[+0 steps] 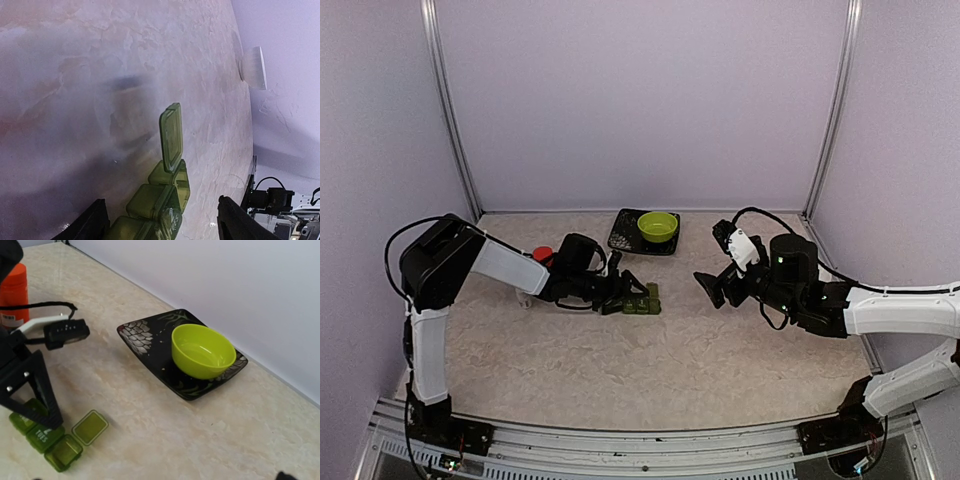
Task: Sort the pills into containers
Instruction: Place the pill container at the center of the board, then pick up the pill bottle from the center of the board.
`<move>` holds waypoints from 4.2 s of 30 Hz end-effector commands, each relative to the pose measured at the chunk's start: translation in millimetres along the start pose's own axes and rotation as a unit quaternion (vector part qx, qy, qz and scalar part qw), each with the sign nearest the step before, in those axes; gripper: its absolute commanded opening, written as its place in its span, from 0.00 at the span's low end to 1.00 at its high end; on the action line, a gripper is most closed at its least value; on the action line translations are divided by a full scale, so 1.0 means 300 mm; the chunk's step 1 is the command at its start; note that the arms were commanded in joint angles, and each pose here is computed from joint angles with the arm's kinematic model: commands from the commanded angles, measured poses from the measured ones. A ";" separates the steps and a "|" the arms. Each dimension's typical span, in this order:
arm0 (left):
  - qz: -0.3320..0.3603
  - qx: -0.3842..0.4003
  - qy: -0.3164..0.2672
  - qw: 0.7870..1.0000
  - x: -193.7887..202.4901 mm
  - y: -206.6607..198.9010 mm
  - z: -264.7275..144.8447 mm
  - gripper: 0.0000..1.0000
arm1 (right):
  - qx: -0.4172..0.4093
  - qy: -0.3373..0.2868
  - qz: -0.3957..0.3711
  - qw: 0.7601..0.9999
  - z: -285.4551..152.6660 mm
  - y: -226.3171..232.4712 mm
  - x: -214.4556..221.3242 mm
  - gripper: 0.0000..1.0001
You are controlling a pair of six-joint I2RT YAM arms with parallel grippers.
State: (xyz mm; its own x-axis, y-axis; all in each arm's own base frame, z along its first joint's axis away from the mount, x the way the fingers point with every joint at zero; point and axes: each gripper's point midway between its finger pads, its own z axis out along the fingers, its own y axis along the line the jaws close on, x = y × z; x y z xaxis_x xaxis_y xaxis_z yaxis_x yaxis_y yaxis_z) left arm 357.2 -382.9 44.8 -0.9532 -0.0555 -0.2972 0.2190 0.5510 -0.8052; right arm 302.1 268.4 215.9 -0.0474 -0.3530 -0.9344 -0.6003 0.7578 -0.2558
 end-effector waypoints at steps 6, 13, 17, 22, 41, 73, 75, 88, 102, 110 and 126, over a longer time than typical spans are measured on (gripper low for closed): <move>0.025 -0.063 -0.059 0.996 -0.097 -0.015 -0.095 0.88 | 0.020 0.001 0.000 1.000 0.005 -0.031 -0.011 1.00; 0.040 -0.054 -0.075 0.995 -0.106 -0.082 -0.148 0.94 | 0.032 0.009 0.000 0.999 0.005 -0.044 0.007 1.00; 0.061 -0.041 -0.082 0.994 -0.116 -0.159 -0.171 0.97 | 0.031 0.006 0.002 1.000 0.008 -0.043 -0.003 1.00; 0.099 -0.057 -0.125 0.986 -0.183 -0.257 -0.258 0.99 | 0.032 0.008 0.018 0.999 0.015 -0.041 0.006 1.00; 0.065 -0.240 -0.273 0.929 -0.235 0.039 -0.699 0.99 | 0.024 0.020 0.069 0.997 -0.013 -0.041 0.048 1.00; 0.071 -0.384 -0.286 0.875 -0.431 0.267 -0.775 0.83 | 0.023 0.025 0.064 0.997 -0.085 -0.053 0.062 1.00; 0.078 -0.406 -0.279 0.867 -0.431 0.279 -0.770 0.84 | 0.023 0.024 0.063 0.997 -0.086 -0.053 0.066 1.00; 0.094 -0.469 -0.256 0.840 -0.417 0.337 -0.767 0.80 | 0.016 0.031 0.059 0.998 -0.055 -0.036 0.087 1.00; 0.084 -0.455 -0.251 0.850 -0.402 0.362 -0.746 0.45 | 0.023 0.030 0.058 0.998 -0.066 -0.044 0.101 1.00; 0.099 -0.424 -0.255 0.863 -0.412 0.282 -0.741 0.38 | 0.009 0.025 0.057 0.998 -0.068 -0.030 0.090 1.00; 0.235 -0.208 -0.198 0.929 -0.213 -0.225 -0.512 0.37 | -0.170 -0.044 0.056 0.983 -0.133 0.158 -0.018 1.00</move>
State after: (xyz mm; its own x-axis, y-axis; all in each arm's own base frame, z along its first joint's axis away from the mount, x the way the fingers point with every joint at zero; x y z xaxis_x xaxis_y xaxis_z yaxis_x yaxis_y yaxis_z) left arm 394.3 -250.9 164.4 -0.6533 -0.0115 -0.7570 0.2568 0.9372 -0.2359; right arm 256.6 276.3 210.0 -0.1059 -0.2552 -0.9611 -0.7678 0.6351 -0.0840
